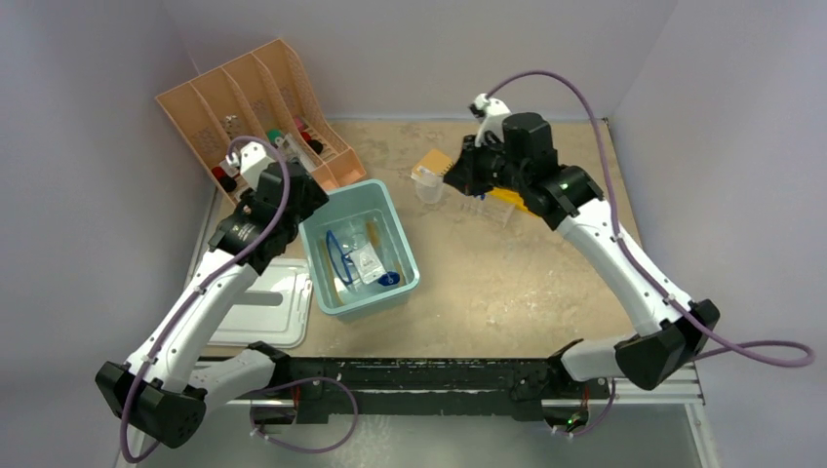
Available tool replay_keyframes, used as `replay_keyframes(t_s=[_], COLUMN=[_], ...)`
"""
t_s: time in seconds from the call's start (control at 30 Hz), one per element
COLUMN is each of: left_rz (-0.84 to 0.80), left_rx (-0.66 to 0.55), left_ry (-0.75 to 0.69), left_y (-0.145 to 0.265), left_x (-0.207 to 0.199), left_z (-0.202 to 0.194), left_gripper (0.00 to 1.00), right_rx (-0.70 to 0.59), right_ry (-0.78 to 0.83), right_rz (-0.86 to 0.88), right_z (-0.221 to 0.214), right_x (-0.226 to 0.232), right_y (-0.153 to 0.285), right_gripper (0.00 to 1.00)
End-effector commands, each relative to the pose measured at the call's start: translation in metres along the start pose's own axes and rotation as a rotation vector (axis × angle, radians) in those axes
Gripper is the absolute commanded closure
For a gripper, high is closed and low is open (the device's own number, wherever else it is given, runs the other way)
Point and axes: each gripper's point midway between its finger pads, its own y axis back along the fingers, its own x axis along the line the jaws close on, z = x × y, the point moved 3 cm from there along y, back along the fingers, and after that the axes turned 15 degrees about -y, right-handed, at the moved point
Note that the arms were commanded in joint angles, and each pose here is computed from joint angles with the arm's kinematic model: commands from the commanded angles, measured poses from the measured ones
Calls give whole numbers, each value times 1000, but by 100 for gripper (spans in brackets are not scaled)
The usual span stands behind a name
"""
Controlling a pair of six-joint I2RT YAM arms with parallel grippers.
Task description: Organize the chemistry lab equipment
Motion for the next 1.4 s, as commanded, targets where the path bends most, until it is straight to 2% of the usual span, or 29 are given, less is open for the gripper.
replay_keyframes(t_s=[0.0,0.13,0.27,0.47,0.67,0.87,1.03,1.17,1.3,1.37], left_rz=[110,167,222,208,257,309,340,369,392,405], left_rx=[-106,-123,-89,45,172,230,251,267,285,293], left_ry=[2,8,21,150,186,162,132,117,128,133], left_y=[12,12,5,-16,-41,-55,-65,-72,-80,-83], left_x=[23,35,51,70,96,113,119,123,125,127], left_z=[38,46,42,-2,-49,-79,-85,-90,-96,-100], left_gripper=[26,26,26,28,28,26,27,25,22,21], right_rx=[48,137,240,352,439,461,462,514,590,613], right_ry=[86,128,163,268,361,379,407,435,468,471], right_rz=[277,349,353,270,241,179,33,6,-1,16], right_z=[-11,-46,-87,-142,-180,-187,-186,-193,-204,-203], right_x=[81,113,123,110,105,97,74,62,54,58], right_y=[-8,-29,-51,-86,-107,-118,-118,-109,-105,-101], right_gripper=[100,100,100,100,98,97,100,100,94,85])
